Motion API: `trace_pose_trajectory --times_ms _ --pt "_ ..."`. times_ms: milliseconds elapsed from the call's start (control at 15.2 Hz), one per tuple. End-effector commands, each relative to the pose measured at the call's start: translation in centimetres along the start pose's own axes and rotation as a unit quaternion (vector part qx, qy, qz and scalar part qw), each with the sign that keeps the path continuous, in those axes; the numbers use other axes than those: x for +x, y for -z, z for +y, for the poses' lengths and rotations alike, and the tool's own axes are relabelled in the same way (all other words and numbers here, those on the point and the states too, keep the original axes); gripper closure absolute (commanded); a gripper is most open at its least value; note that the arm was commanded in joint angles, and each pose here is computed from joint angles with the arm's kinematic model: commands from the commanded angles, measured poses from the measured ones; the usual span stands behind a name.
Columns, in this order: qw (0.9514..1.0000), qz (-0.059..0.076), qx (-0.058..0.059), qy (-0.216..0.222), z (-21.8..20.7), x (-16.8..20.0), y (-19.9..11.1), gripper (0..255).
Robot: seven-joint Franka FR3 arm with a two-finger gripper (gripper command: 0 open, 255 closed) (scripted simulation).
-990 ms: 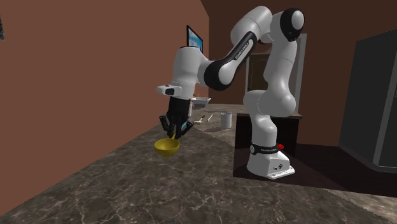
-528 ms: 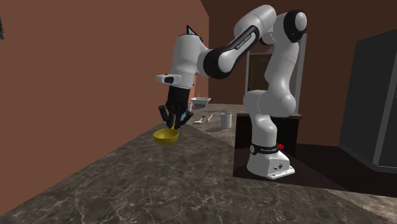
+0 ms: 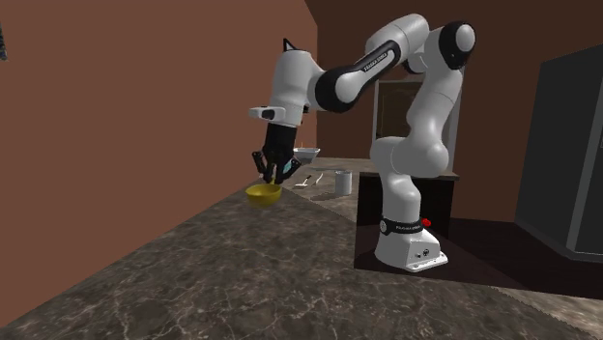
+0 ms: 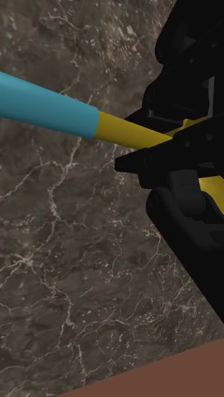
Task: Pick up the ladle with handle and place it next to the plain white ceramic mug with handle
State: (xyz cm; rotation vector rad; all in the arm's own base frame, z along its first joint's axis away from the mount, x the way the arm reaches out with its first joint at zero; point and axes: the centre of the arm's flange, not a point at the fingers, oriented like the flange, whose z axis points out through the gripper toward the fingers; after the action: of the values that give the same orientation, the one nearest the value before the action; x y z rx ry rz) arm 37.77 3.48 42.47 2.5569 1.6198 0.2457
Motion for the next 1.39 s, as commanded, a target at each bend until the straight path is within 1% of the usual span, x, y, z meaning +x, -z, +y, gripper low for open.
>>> trace_pose_trajectory --times_ms 0,1320 --pt "1.0 0.0 0.0 0.0 -0.1 -2.7 0.3 255" --pt "1.0 0.0 0.0 0.0 -2.7 -28.8 2.9 255"
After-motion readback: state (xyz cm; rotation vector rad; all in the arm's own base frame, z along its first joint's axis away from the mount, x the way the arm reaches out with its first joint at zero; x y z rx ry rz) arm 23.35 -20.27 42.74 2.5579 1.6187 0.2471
